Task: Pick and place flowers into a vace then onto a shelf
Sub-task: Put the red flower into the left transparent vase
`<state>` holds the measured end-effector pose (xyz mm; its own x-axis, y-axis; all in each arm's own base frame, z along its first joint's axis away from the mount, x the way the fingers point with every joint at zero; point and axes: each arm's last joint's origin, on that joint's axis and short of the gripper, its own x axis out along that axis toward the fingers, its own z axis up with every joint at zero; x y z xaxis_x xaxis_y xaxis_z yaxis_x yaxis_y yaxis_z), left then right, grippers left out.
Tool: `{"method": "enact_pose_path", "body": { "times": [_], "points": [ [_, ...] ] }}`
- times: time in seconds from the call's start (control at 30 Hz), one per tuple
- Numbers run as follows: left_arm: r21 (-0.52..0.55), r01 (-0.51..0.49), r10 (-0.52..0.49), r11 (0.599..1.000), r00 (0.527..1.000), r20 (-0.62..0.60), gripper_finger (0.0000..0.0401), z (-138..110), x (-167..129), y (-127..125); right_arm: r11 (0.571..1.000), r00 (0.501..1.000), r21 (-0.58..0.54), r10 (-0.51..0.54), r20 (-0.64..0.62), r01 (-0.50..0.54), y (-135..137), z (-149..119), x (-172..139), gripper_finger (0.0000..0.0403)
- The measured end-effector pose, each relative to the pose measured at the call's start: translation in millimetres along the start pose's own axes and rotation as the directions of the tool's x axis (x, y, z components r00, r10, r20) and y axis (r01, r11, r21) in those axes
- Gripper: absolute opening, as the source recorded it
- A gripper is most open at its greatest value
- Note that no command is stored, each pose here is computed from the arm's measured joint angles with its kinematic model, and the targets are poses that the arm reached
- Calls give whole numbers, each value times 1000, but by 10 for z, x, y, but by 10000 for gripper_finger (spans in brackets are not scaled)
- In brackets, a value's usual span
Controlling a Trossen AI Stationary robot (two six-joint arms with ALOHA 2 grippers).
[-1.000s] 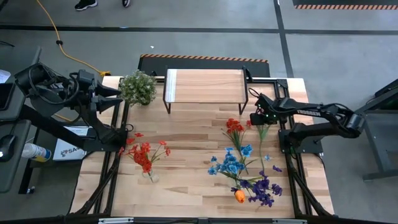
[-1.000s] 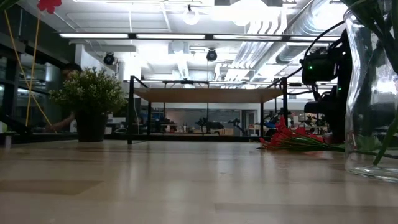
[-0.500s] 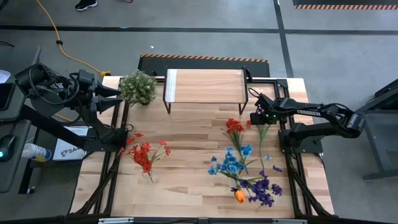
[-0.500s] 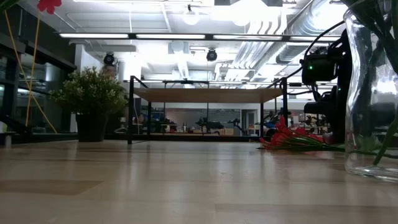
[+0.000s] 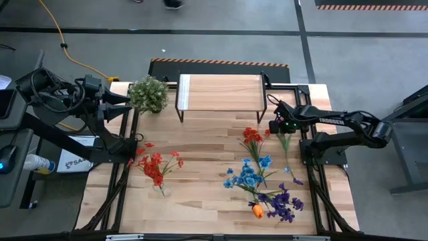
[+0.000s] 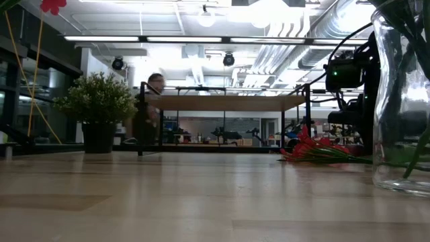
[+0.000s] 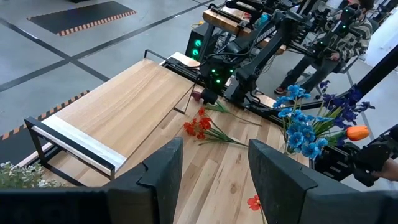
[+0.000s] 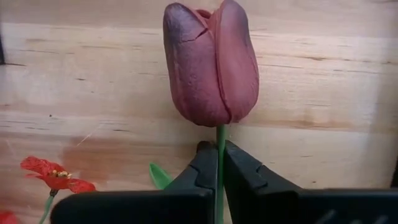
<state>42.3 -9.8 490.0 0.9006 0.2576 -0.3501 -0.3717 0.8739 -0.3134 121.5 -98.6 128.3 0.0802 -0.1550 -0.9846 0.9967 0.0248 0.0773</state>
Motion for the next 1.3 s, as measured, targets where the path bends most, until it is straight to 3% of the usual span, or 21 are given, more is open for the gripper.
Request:
{"method": "enact_pose_path", "body": {
  "times": [0.23, 0.47, 0.77, 1.1, 1.3],
  "points": [
    [0, 0, 0, 1000, 1000, 0, 216, 0, 0, 0, 998, 998, 35, 44, 38, -45, 6, 11, -57, 4],
    [0, -1, 1, 1000, 1000, 1, 216, 0, 0, 0, 994, 978, 23, 103, 180, -109, 88, 141, -437, 3],
    [0, 0, 0, 1000, 1000, 0, 216, 0, 0, 0, 997, 955, -55, -44, 292, 63, 116, 303, -1192, 1],
    [0, 10, -10, 1000, 1000, -13, 216, -4, 0, -3, 995, 837, -101, 62, 543, -7, 192, 506, -2213, 1],
    [0, 17, -17, 1000, 1000, -23, 216, -7, 0, -5, 990, 755, -128, 127, 643, -57, 156, 530, -2674, 0]
  ]
}}
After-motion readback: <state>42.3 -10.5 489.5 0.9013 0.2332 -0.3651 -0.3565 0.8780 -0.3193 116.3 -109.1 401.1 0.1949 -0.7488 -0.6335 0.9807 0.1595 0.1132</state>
